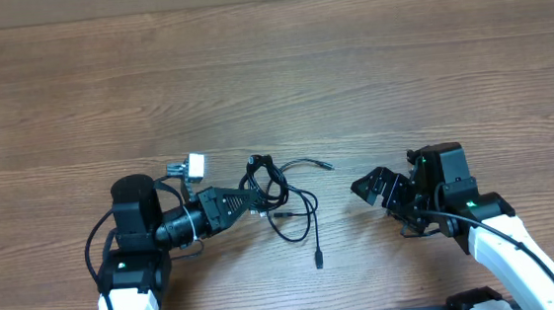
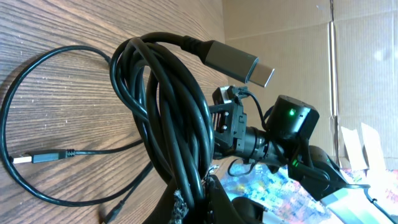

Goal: Untangle cables

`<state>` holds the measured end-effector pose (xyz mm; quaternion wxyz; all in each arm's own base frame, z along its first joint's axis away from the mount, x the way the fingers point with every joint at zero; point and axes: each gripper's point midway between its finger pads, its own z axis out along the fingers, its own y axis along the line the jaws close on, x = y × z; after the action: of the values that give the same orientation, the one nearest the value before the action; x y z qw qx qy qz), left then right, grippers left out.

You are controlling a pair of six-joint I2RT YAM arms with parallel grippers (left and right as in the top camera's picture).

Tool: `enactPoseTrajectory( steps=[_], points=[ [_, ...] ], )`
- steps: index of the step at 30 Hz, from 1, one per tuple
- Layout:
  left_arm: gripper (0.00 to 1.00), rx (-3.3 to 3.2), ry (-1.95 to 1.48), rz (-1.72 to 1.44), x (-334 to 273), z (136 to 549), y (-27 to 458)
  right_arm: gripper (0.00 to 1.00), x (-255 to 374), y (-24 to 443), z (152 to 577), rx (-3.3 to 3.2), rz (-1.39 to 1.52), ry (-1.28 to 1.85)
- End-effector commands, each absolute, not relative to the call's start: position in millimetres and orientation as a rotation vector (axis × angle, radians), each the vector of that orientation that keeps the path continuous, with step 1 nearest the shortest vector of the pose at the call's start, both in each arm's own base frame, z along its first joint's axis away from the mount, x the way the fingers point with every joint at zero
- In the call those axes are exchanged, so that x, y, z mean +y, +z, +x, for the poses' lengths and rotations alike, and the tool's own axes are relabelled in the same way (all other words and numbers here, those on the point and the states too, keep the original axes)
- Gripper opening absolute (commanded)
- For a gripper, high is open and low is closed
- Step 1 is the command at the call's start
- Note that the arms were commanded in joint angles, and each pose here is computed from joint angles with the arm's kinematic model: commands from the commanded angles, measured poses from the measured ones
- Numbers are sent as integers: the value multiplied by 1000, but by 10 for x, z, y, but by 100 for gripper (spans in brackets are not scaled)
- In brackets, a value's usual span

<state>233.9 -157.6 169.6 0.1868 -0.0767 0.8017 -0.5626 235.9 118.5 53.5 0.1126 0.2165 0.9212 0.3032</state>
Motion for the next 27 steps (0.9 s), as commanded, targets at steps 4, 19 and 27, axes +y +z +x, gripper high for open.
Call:
enactPoseTrajectory(
  steps=[4, 19, 27],
  points=[
    [4, 2237, -1591, -200, -1588, 2352, 1793, 100, 1189, 524, 2357, 2705, 606, 880],
    [4, 2239, -1594, -209, -1588, 2352, 1790, 100, 1189, 523, 2357, 2705, 607, 880],
    [4, 2238, -1594, -208, -1588, 2352, 1792, 100, 1189, 524, 2357, 2705, 606, 880]
  ],
)
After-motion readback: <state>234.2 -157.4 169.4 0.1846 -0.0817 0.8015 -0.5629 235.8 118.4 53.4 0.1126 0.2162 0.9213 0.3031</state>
